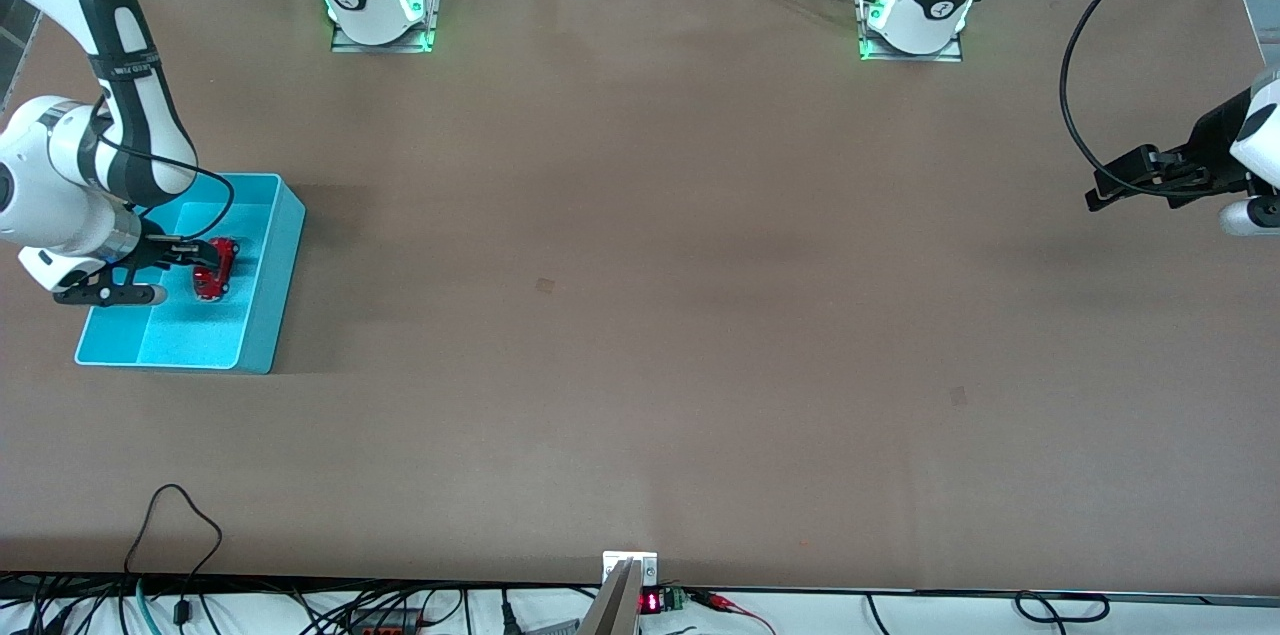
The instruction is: Wind red beetle toy and store in blue box
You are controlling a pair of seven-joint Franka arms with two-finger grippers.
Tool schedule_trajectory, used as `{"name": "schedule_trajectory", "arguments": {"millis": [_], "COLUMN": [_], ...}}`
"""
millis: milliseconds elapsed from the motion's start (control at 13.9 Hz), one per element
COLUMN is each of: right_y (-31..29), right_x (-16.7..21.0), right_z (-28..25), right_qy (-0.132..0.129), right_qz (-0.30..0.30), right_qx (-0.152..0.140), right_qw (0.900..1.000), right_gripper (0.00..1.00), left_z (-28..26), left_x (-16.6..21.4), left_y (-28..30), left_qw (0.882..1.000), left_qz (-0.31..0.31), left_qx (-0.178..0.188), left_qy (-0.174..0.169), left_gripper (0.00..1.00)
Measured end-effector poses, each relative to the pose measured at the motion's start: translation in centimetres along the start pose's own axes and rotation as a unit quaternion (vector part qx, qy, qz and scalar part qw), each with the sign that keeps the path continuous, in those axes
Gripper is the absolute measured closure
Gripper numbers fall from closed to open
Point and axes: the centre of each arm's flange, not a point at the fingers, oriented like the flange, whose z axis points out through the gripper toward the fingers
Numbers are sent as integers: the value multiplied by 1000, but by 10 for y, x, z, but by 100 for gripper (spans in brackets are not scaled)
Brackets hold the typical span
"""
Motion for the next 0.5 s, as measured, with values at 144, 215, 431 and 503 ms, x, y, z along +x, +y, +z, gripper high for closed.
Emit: {"name": "schedule_trajectory", "arguments": {"millis": [144, 215, 431, 503], "right_y": [-12, -20, -56, -70], "right_x": [11, 15, 10, 3], "right_z": [-55, -93, -223, -261], "right_qy": [13, 15, 14, 11], "right_qz": [-12, -20, -54, -66], "right_qx": [5, 9, 18, 20], "right_qw": [1000, 1000, 998, 998], "right_gripper": [0, 0, 0, 0], "left_z": [0, 0, 0, 0], "left_x": [0, 0, 0, 0], "left_y": [0, 0, 0, 1], "left_qw": [1000, 1000, 1000, 1000], "left_qz": [0, 0, 0, 1], "left_qx": [0, 0, 0, 0], "left_qy": [0, 0, 0, 0], "left_gripper": [0, 0, 0, 0]}}
